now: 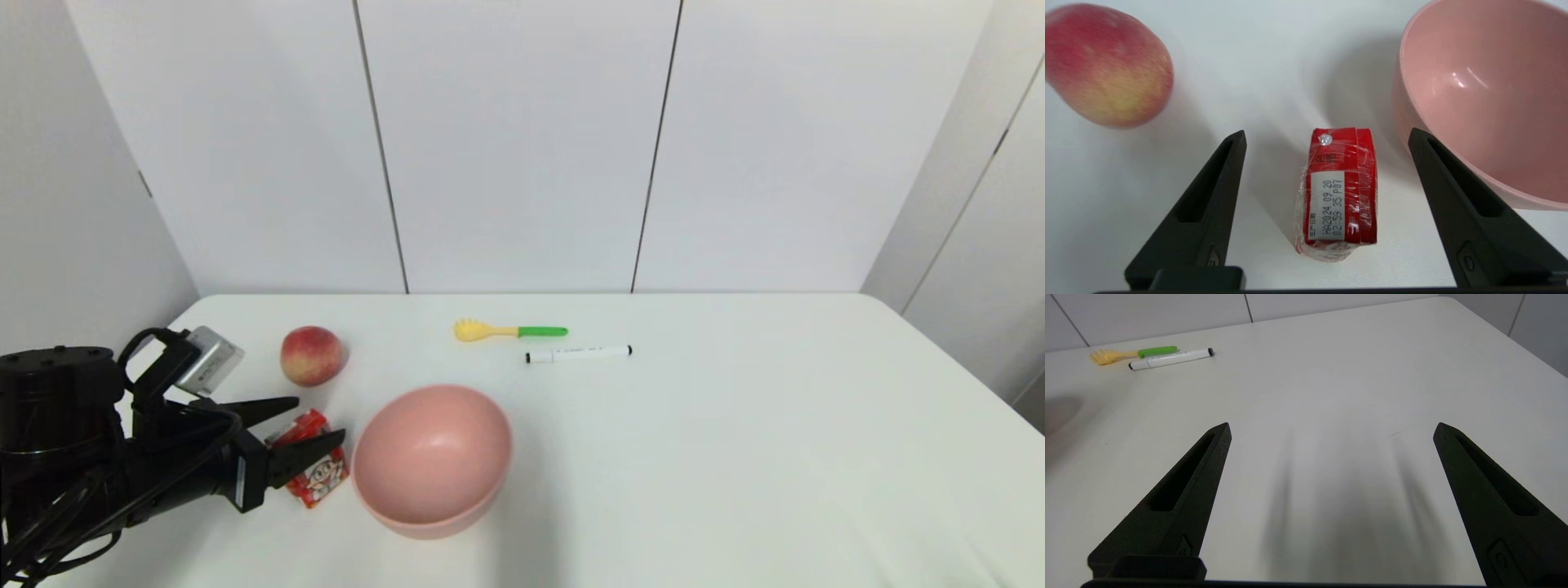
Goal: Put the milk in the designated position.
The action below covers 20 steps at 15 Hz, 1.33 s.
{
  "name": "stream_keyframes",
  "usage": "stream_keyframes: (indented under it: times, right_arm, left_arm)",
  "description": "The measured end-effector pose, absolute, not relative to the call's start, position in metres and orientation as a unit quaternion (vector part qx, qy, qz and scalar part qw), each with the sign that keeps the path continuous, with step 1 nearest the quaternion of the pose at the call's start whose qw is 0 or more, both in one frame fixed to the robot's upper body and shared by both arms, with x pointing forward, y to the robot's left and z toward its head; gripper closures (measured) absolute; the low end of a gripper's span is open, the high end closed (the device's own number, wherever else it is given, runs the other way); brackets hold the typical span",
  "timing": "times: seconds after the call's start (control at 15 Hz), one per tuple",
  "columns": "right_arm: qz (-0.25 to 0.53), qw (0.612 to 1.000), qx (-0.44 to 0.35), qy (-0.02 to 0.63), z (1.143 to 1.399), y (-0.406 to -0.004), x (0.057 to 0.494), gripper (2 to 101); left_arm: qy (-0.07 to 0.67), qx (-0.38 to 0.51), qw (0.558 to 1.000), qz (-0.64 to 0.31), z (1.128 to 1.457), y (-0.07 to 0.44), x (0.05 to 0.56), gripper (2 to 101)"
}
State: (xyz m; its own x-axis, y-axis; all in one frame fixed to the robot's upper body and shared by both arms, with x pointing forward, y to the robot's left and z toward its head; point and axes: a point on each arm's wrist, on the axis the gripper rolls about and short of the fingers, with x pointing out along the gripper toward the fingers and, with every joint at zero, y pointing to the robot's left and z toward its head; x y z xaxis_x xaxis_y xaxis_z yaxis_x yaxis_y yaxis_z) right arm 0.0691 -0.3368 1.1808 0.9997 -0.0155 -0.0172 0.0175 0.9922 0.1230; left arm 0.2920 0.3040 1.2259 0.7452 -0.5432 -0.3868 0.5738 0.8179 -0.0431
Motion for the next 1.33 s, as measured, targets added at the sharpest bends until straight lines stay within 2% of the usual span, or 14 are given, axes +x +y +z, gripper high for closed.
stream_keyframes:
  times: [0.47,0.8,1.0,1.33]
  right_arm:
    - [-0.008,0.998,0.062,0.008,1.181,-0.337,0.069,4.3]
    - [-0.008,0.998,0.061,0.008,1.181,-0.337,0.069,4.3]
    - [-0.008,0.998,0.062,0.008,1.181,-0.337,0.069,4.3]
    - [-0.008,0.998,0.062,0.008,1.181,-0.337,0.069,4.3]
  left_arm:
    - [0.143,0.040,0.956,-0.251,1.258,0.316,0.250,12.2]
    - [0.078,0.079,0.984,-0.141,1.268,0.325,0.186,9.0]
    - [0.044,0.091,0.991,-0.084,1.257,0.330,0.149,7.8]
    - [0.019,0.094,0.993,-0.062,1.217,0.331,0.100,6.7]
